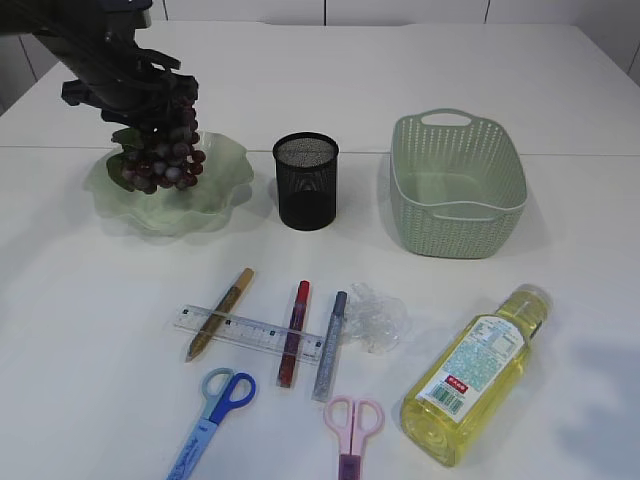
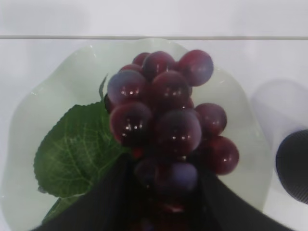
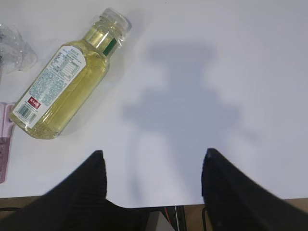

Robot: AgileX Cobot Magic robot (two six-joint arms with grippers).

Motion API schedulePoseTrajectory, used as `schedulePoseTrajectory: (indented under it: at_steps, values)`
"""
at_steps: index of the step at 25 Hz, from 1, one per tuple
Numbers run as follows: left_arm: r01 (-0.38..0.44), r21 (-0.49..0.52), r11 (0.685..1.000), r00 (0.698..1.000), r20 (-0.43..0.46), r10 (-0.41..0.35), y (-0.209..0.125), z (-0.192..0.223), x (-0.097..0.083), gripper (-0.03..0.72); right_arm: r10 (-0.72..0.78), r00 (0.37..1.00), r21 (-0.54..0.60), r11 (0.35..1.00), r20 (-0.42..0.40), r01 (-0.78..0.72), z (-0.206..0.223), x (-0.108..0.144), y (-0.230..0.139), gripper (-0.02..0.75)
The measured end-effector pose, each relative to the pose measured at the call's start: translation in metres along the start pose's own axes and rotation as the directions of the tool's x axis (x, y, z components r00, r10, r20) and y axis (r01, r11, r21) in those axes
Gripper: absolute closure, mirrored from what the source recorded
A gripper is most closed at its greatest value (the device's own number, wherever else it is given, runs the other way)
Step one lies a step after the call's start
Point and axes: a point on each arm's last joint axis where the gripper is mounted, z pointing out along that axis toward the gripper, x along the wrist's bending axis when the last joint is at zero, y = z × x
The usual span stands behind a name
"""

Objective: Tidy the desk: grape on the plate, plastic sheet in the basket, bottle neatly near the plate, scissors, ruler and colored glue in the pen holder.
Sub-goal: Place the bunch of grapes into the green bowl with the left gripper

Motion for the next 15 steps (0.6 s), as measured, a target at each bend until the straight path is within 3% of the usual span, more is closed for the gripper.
schedulePoseTrajectory:
  at_steps: [8, 15]
  values:
    - [0.0, 0.0, 1.0, 1.0, 0.0, 0.0, 0.0, 0.0, 0.0, 0.313, 0.0, 1.0, 0.004, 1.0, 0.001, 0.0, 0.0, -0.0001, -0.0003, 0.248]
    - [-0.001, -0.024, 1.0, 1.0, 0.006, 0.001, 0.0023, -0.0001, -0.0005, 0.284, 0.0, 1.0, 0.015, 1.0, 0.004, 0.0, 0.0, -0.0004, -0.0014, 0.248]
